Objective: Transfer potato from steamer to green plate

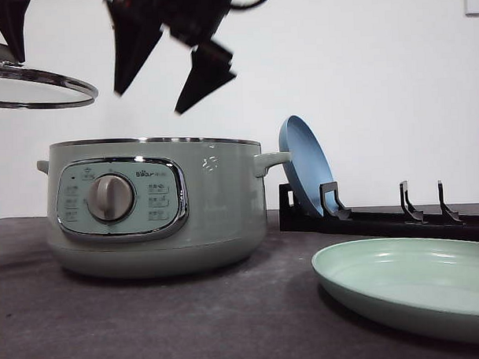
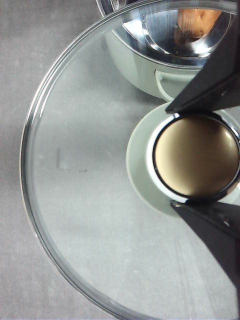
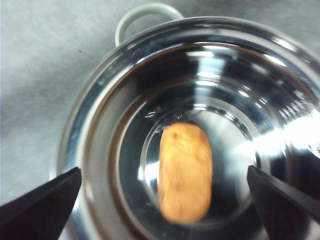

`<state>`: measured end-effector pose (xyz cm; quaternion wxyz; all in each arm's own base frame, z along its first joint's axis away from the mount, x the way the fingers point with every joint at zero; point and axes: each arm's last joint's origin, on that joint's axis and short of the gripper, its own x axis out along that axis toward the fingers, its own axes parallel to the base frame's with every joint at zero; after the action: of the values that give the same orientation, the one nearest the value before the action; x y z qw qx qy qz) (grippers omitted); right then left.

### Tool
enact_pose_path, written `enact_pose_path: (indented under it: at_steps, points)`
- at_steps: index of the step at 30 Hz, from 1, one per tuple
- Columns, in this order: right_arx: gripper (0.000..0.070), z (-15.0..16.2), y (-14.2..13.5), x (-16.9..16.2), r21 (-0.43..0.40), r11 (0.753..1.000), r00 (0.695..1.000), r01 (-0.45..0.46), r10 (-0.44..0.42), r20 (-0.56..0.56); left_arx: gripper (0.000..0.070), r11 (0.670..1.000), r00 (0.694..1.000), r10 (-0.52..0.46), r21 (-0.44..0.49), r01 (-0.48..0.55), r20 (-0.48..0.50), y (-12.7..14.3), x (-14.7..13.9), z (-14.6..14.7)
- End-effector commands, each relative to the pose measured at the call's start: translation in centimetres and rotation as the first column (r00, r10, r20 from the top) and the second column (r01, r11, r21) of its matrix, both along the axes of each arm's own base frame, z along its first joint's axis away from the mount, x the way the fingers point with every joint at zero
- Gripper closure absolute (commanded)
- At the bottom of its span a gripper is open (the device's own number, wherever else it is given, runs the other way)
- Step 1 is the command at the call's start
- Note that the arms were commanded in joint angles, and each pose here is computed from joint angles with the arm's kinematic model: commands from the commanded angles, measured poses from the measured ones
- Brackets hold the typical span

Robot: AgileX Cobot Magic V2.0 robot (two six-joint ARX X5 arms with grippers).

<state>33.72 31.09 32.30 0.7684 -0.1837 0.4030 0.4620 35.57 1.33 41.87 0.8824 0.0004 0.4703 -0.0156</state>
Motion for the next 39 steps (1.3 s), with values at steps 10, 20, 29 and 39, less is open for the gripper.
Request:
enact_pose_path:
  at_steps: [10,20,29,39]
  points:
    - [0.0016,-4.5,2.2,2.0,-0.054,0.998,0.999,-0.033,0.033,0.006,0.07,1.0,0.997,0.007,-0.004,-0.007,0.08,0.0,-0.5,1.7]
    - [0.0016,-7.3,2.8,3.2,-0.067,0.997,0.999,-0.029,0.028,-0.017,0.07,1.0,0.997,0.007,-0.004,-0.007,0.078,0.0,-0.5,1.7]
    - [0.0017,-9.3,3.0,3.8,-0.09,0.996,0.999,-0.022,0.017,-0.046,0.07,1.0,0.997,0.007,-0.004,-0.007,0.081,0.0,-0.5,1.7]
    - [0.0315,-10.2,2.9,4.0,-0.106,0.994,0.997,-0.003,-0.005,-0.082,0.07,1.0,0.997,0.007,-0.004,-0.007,0.082,0.0,-0.5,1.7]
